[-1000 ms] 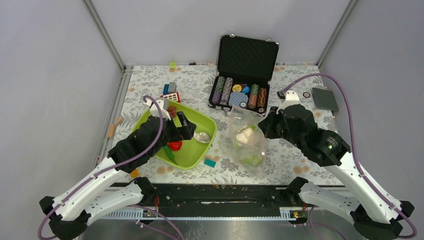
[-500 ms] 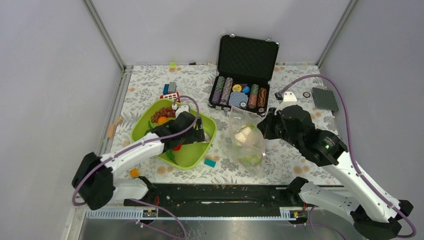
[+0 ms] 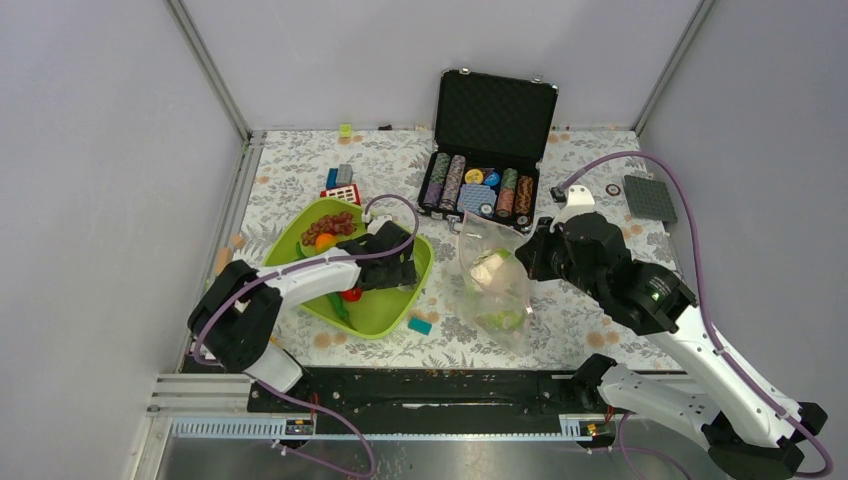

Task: Place the food in the zip-top bag and seal the zipper
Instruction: Pick up the fake vegetable from the bin, then place the fake vegetable in the zipper food storage bag, then pick up the fake fruit from the bin, then place the fake fruit in the zipper food storage bag, then pick up the fake vegetable from the bin.

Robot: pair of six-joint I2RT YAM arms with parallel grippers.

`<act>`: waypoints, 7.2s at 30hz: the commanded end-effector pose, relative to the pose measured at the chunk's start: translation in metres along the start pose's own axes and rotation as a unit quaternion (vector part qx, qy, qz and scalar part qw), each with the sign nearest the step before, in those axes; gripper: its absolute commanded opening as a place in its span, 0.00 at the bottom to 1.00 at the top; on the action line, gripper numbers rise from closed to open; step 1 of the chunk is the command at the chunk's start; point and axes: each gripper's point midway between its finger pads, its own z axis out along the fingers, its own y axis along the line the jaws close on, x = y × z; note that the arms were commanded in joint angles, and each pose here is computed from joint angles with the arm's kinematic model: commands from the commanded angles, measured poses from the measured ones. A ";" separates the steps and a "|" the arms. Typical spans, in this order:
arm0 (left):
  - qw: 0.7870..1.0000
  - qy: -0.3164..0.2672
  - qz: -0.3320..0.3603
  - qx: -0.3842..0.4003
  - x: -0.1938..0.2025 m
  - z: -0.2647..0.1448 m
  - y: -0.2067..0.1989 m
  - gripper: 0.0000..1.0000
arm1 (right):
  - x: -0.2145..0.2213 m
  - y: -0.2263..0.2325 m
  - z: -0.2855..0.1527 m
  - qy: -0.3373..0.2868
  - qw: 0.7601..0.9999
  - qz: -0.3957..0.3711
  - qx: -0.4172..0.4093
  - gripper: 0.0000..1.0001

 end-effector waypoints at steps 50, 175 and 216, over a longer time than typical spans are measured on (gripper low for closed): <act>0.803 -0.208 0.306 0.466 -0.046 -0.318 -0.214 0.04 | -0.008 0.010 -0.015 -0.026 0.999 0.007 -0.040 0.00; 0.815 -0.130 0.296 0.482 -0.034 -0.311 -0.233 0.39 | -0.008 0.009 -0.019 -0.032 0.999 0.004 -0.043 0.00; 0.937 -0.241 0.117 0.225 -0.079 -0.268 -0.083 0.99 | -0.035 0.005 -0.037 -0.053 0.998 -0.004 -0.018 0.00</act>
